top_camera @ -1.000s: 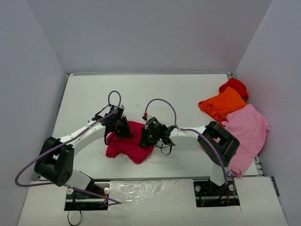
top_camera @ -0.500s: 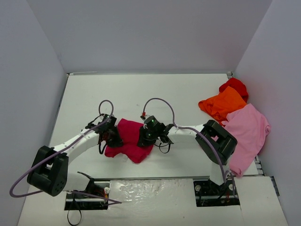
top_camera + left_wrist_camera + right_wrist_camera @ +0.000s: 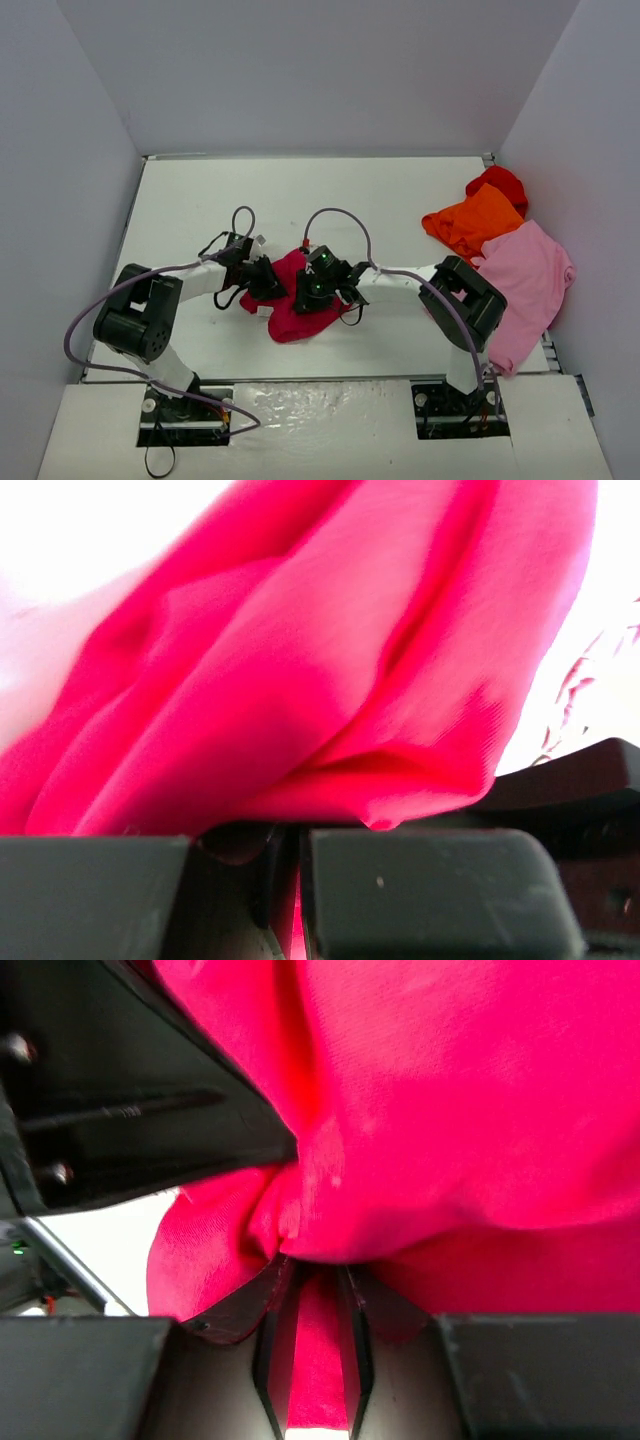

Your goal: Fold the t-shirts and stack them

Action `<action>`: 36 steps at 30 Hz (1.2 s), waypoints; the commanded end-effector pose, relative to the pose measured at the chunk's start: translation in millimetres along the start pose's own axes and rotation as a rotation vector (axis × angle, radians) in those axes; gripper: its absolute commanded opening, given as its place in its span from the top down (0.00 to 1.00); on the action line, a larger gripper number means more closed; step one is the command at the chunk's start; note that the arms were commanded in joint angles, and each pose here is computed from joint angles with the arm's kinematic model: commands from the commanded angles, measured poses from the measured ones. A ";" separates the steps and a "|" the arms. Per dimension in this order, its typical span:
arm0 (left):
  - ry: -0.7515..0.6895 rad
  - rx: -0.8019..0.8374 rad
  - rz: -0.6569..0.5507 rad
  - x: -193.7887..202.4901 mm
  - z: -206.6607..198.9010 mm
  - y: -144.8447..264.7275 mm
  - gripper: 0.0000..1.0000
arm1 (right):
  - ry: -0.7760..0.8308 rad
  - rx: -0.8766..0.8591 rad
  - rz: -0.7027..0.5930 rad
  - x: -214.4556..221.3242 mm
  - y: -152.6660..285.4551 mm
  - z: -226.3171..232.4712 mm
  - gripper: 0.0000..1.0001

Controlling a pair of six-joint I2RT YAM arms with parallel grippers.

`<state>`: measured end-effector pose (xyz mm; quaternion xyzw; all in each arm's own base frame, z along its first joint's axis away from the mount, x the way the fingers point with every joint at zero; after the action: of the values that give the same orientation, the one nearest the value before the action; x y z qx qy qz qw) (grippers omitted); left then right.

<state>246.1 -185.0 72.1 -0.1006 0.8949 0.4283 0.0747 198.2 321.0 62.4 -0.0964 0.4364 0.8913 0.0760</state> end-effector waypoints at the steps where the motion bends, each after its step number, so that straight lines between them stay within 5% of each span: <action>1: -0.061 -0.252 -0.054 9.2 17.3 19.0 1.00 | 0.045 0.242 0.005 16.8 20.4 -39.3 0.73; 9: -0.168 -0.475 -0.229 -13.9 -7.3 108.7 1.00 | 0.068 0.202 -0.068 -2.9 34.7 -15.4 0.68; 22: -0.181 -0.397 -0.325 -8.3 -25.6 136.0 1.00 | 0.109 0.086 -0.316 -46.4 96.6 37.8 0.62; 26: -0.201 -0.240 -0.453 -11.6 -45.2 144.3 0.87 | 0.100 0.059 -0.409 -58.4 116.9 47.5 0.61; 29: -0.178 -0.173 -0.627 -6.5 -52.9 169.3 0.53 | 0.127 0.020 -0.522 -71.2 139.9 58.5 0.61; 31: -0.154 -0.201 -0.677 -1.7 -47.9 180.1 0.39 | 0.144 0.013 -0.565 -77.0 150.0 62.3 0.62; 36: -0.171 -0.249 -0.644 4.0 -44.2 186.4 0.12 | 0.153 -0.012 -0.541 -76.7 146.1 65.2 0.64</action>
<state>186.1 -106.7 220.7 -0.3308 0.7602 0.4961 0.2581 221.6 275.1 204.9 -0.2500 0.4290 0.8322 0.2468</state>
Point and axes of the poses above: each gripper's point midway between its finger pads, its own y axis back along the fingers, its own z axis along the line the jaws close on, x = y × z, the point moved 6 cm from there along y, back along the fingers, and after that the axes turned 13 degrees about -y, right-handed, at the moved point
